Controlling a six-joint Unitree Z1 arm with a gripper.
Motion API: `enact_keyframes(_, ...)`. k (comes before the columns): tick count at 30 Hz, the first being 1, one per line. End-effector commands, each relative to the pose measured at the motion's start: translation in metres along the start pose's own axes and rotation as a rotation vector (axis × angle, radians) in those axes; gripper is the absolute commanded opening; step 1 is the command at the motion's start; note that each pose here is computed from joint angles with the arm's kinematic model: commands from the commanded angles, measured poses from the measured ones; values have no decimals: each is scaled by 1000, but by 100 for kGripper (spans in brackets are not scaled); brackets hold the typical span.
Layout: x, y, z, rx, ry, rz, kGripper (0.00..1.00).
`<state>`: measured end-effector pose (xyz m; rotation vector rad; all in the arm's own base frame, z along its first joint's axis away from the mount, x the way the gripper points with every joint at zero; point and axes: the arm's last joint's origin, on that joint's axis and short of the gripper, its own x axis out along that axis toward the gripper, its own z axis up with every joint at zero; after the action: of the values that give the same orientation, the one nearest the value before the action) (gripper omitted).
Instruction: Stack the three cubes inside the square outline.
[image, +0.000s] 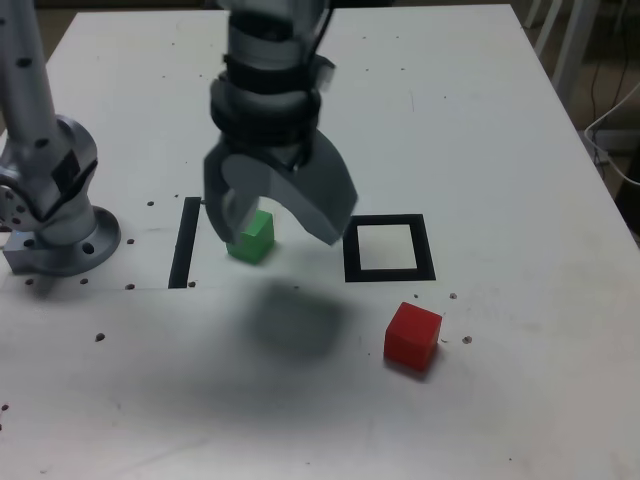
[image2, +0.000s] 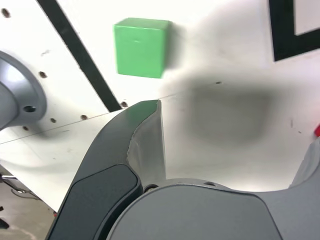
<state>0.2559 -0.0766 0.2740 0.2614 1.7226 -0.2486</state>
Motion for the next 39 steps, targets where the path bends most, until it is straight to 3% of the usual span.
enact_keyframes(1, -1, -5, 12, 19, 4, 8, 100)
enact_keyframes(19, 1, -38, 80, 125, -8, 36, 100)
enact_keyframes(39, 27, -50, 130, 167, 26, 11, 98)
